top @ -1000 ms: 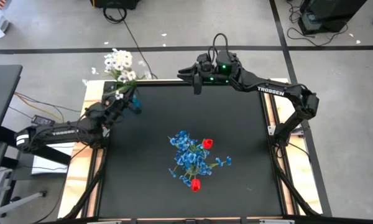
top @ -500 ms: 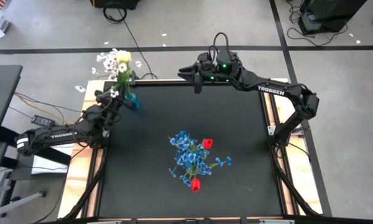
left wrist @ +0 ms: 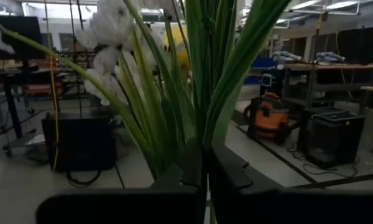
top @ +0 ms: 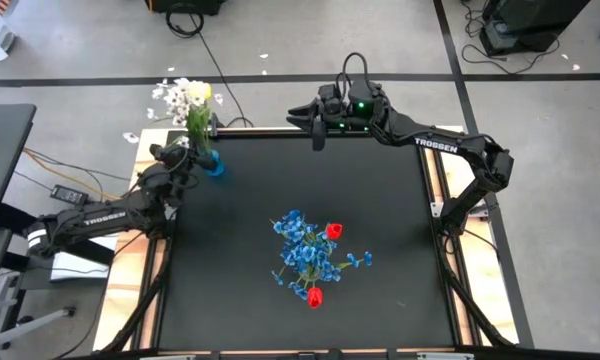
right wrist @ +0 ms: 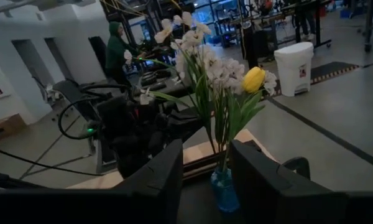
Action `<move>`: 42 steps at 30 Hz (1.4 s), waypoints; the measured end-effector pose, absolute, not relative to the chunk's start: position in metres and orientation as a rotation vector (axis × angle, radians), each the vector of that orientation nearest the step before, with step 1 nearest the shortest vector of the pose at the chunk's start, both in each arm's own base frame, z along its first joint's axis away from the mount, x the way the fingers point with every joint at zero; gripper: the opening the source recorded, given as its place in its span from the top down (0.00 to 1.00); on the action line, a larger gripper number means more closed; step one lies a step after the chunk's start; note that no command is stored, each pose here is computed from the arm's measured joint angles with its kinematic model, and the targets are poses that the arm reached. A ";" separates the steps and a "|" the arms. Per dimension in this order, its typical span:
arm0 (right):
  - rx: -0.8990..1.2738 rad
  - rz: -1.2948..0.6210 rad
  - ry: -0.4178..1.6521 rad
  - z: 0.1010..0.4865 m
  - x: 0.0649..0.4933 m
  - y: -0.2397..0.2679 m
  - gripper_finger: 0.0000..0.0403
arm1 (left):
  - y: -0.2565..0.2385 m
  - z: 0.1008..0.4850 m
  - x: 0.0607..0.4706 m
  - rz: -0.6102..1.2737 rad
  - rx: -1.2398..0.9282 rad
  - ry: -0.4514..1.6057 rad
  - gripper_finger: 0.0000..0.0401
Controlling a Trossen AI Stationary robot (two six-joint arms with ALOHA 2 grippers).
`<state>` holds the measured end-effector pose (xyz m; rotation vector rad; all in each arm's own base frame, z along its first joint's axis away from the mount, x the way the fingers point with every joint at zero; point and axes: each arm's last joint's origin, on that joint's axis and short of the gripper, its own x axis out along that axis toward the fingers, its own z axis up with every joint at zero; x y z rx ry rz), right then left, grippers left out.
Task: Sort flowers into vase by color
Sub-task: Put the white flower into the blue vase
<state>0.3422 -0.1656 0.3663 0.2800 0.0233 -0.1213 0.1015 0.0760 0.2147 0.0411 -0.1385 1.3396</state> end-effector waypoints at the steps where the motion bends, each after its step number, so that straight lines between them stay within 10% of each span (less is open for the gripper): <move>1: 0.277 -0.122 0.023 0.366 0.342 -0.166 0.66 | 0.077 0.214 0.102 1.336 0.035 -0.140 0.96; 42: 0.279 -0.143 0.020 0.366 0.333 -0.183 0.66 | 0.082 0.200 0.120 1.180 -0.067 -0.112 0.89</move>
